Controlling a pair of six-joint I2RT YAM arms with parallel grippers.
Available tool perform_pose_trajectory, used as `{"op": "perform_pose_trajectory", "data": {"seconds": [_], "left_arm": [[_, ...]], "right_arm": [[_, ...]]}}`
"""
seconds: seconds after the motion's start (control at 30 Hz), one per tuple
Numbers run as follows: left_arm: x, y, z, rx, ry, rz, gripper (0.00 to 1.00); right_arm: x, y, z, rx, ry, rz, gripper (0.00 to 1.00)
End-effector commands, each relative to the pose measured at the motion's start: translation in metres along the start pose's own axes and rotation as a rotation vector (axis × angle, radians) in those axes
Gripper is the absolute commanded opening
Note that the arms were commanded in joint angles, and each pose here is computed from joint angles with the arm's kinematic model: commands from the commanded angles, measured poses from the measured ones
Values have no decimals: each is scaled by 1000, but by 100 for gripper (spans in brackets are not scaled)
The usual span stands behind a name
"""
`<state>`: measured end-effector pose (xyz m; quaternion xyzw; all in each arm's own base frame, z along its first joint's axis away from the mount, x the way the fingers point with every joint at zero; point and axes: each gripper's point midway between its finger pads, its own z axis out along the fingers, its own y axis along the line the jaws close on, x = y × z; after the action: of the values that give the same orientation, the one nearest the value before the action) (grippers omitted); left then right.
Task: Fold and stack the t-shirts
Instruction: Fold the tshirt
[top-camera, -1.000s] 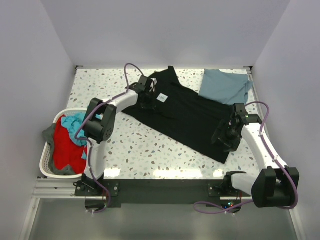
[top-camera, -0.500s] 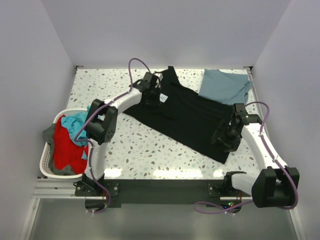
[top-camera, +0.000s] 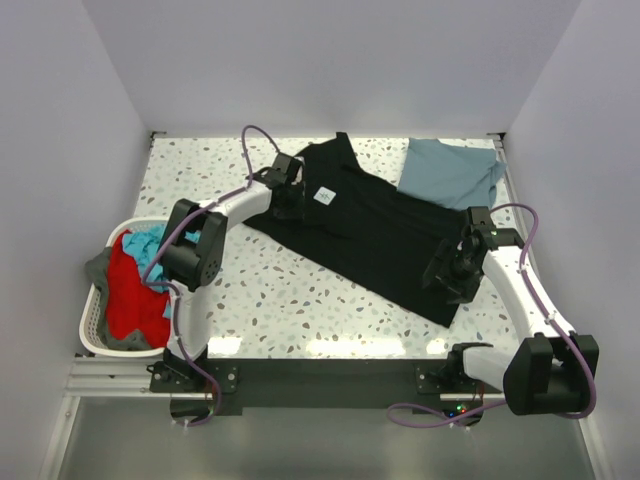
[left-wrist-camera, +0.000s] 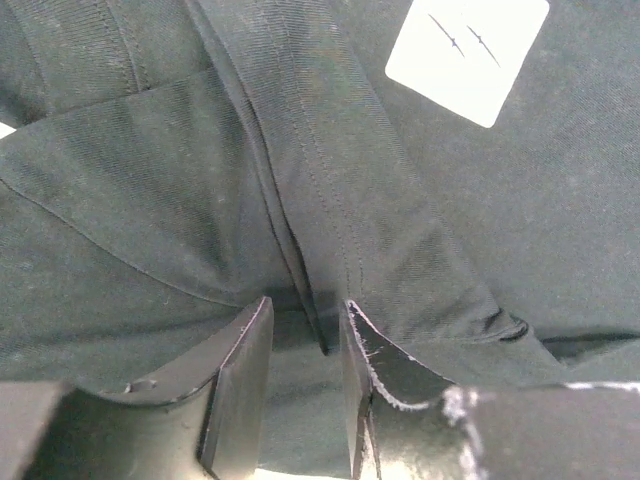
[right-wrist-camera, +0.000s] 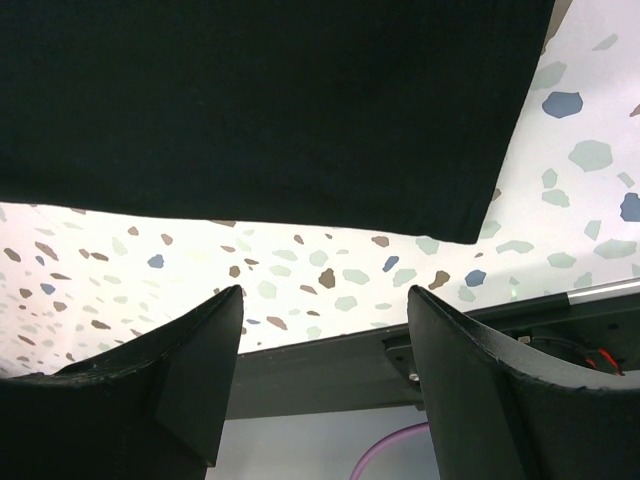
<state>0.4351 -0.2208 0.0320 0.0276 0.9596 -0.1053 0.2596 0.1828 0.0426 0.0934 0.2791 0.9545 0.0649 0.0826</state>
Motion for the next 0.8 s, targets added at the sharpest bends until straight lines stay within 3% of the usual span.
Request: {"op": "perform_pose_trajectory", "data": {"seconds": [0.0, 0.23, 0.77], "left_arm": [[-18, -4, -8, 5, -59, 16, 39], [-16, -10, -11, 34, -52, 11, 42], [0, -20, -11, 59, -19, 27, 38]], "right_arm": [[3, 3, 1, -17, 4, 3, 71], [4, 3, 2, -19, 9, 7, 71], [4, 3, 5, -20, 12, 14, 71]]}}
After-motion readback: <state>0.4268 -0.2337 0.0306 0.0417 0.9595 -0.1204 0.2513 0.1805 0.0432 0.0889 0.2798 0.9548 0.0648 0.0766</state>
